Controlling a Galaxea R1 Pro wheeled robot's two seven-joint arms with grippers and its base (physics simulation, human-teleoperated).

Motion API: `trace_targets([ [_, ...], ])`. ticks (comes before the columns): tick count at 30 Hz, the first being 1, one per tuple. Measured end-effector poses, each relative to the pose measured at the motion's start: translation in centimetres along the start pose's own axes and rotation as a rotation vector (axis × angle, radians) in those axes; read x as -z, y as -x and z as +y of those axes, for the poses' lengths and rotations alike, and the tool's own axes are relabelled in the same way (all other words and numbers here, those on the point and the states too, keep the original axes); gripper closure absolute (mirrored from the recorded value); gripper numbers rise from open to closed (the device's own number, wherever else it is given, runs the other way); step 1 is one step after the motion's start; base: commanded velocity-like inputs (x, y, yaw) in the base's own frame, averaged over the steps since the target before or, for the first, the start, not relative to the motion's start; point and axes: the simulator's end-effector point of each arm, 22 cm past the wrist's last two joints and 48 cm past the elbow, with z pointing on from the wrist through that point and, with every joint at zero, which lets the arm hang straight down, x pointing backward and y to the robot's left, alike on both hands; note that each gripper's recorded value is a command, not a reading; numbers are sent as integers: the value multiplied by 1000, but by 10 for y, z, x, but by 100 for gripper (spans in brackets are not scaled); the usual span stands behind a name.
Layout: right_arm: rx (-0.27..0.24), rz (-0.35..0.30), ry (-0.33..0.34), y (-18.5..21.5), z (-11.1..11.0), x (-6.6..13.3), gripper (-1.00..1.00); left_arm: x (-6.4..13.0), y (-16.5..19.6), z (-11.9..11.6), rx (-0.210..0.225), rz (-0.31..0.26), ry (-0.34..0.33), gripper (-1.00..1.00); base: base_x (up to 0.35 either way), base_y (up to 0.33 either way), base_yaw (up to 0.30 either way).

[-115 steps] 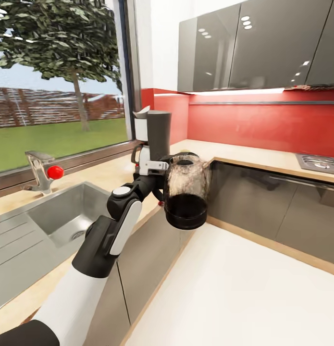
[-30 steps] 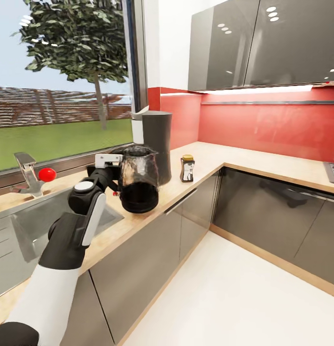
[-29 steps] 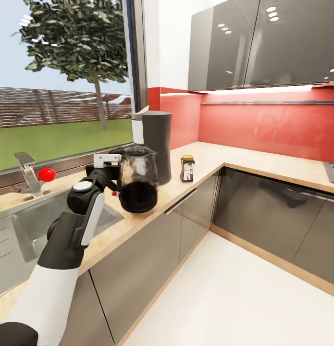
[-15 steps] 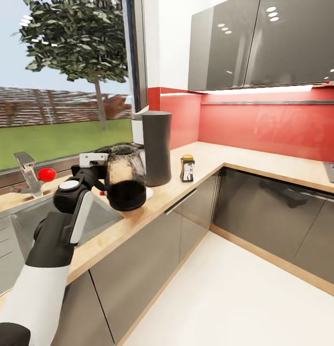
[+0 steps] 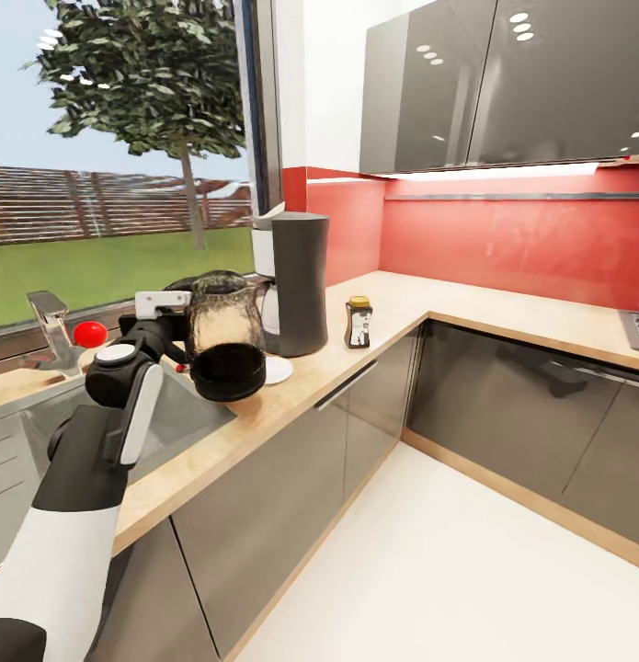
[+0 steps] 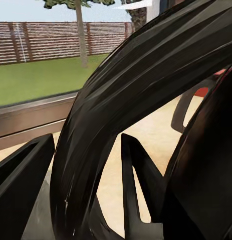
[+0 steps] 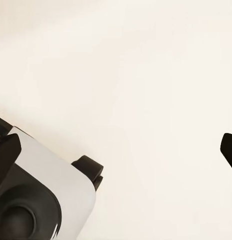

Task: Set up a coffee station on the kitchen countertop: keep the coffee maker on the countertop, move the bottle of coffee from the kitchen shelf to the counter next to the coffee maker, place a paper coffee filter on top of the coffee maker, put the saucer next to the coffee maker with the coffee cup on the saucer, and place the electric kettle next to the coffee maker.

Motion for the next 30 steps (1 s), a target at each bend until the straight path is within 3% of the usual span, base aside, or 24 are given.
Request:
trace_targets([
  [22, 0, 0, -1, 0, 0, 0, -100, 0, 0, 3, 2, -1, 5, 100, 94, 0, 0],
  [30, 0, 0, -1, 0, 0, 0, -100, -1, 5, 33, -30, -16, 96, 100, 3, 0, 0],
])
